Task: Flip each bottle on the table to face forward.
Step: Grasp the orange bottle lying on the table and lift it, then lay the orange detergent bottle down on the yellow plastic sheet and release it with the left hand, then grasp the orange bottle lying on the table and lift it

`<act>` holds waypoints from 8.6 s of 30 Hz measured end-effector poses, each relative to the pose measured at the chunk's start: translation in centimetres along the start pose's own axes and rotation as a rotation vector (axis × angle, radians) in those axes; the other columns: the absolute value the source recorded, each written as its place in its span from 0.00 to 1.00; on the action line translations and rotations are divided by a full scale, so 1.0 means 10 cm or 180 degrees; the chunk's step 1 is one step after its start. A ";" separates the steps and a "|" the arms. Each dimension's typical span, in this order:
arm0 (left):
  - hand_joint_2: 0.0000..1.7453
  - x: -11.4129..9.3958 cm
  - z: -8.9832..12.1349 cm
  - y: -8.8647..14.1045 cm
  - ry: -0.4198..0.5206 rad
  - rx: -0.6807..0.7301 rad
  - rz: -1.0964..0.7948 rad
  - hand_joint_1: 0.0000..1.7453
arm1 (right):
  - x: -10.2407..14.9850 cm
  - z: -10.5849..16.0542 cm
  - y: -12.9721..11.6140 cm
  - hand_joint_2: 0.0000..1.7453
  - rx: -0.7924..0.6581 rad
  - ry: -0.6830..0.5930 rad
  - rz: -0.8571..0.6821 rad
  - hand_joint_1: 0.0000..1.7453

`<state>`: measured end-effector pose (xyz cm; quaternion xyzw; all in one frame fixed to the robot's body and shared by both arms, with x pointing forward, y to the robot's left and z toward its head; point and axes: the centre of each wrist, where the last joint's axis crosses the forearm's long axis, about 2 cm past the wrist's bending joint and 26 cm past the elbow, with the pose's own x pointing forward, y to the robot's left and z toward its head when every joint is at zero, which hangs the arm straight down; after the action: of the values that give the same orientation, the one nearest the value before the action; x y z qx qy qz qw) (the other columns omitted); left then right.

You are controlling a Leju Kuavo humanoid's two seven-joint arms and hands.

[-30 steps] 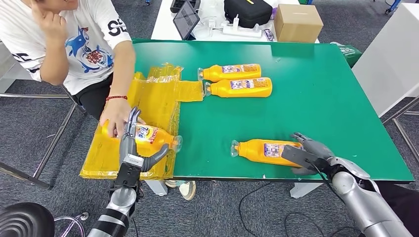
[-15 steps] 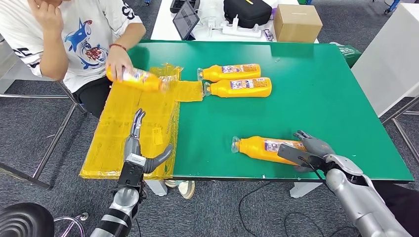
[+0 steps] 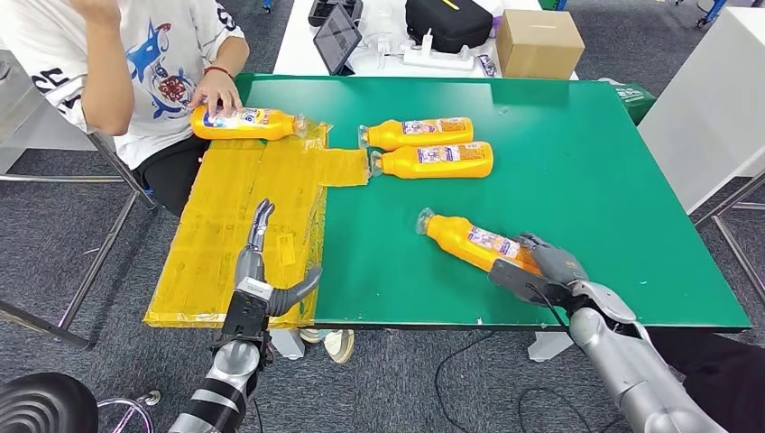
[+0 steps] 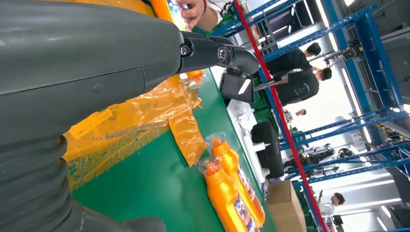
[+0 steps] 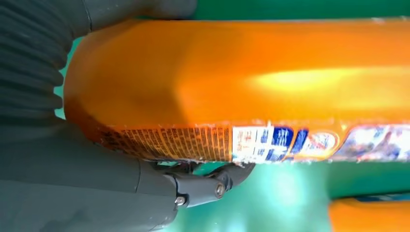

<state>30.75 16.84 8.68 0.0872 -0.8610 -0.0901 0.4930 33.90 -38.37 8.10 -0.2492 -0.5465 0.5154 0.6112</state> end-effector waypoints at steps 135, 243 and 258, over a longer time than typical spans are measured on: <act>1.00 0.40 -0.79 0.24 -0.0433 0.0452 -0.0430 1.00 | 2.43 0.12 0.98 0.00 -0.1845 -0.2168 -0.2846 0.00; 1.00 -0.06 -0.25 0.46 -0.0017 0.0728 0.0033 0.00 | 0.78 -0.62 -0.13 1.00 0.0314 -0.0321 -0.0426 0.00; 1.00 -0.13 -0.29 0.34 0.0104 0.0575 0.0066 0.00 | 0.56 -0.71 -0.33 1.00 0.0949 -0.0014 -0.0117 0.00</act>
<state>33.65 20.20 9.87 0.1240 -0.8582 -0.0056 0.4980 40.89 -32.61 11.28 -0.1444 -0.4697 0.5800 0.6497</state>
